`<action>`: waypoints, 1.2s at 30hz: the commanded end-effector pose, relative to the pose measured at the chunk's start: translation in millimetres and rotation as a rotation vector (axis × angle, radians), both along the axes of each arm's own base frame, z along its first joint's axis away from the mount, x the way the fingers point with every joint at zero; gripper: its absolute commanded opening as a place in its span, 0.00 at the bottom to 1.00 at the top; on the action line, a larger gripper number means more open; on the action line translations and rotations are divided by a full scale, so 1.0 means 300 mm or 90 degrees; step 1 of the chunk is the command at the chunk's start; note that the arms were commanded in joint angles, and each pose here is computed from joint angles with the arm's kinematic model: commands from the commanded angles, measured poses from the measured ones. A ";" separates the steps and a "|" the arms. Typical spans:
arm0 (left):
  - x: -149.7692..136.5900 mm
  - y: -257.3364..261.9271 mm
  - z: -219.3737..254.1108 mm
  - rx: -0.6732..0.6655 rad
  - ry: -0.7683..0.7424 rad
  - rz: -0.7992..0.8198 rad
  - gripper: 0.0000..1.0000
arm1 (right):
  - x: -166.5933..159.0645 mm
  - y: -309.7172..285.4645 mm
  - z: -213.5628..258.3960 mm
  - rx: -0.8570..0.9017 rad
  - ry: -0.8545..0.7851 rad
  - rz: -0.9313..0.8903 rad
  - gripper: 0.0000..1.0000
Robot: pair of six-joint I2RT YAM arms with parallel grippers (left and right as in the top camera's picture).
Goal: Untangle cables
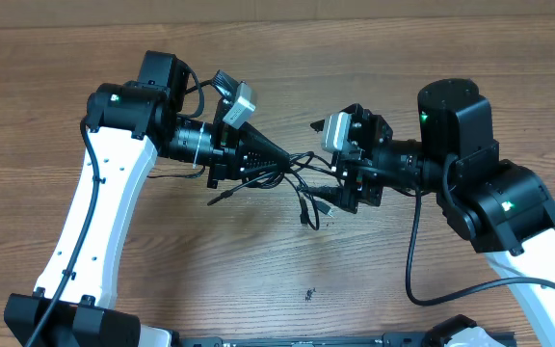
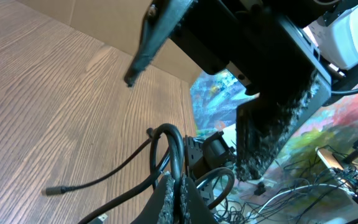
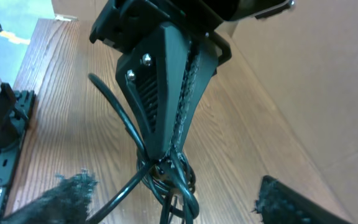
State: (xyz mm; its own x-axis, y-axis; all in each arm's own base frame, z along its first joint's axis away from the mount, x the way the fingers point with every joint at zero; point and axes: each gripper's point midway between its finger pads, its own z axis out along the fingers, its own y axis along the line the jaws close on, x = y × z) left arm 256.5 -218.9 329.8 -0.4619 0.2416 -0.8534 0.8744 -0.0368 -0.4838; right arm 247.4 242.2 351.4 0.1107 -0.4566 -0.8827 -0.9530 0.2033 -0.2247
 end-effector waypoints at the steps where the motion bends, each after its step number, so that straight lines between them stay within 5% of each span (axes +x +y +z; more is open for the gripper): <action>1: -0.026 -0.008 0.066 -0.046 -0.044 -0.016 0.04 | -0.002 0.002 0.018 0.009 -0.010 0.004 0.74; 6: -0.038 -0.017 0.118 -0.103 -0.041 -0.029 0.04 | -0.009 0.005 0.019 0.012 -0.007 0.011 0.47; 11: -0.041 -0.016 0.151 -0.140 -0.042 -0.036 0.04 | -0.020 0.005 0.012 0.011 0.005 0.017 0.33; 36: 0.059 -0.015 0.188 -0.139 -0.049 -0.025 0.04 | -0.092 0.008 -0.017 0.015 0.073 0.060 0.27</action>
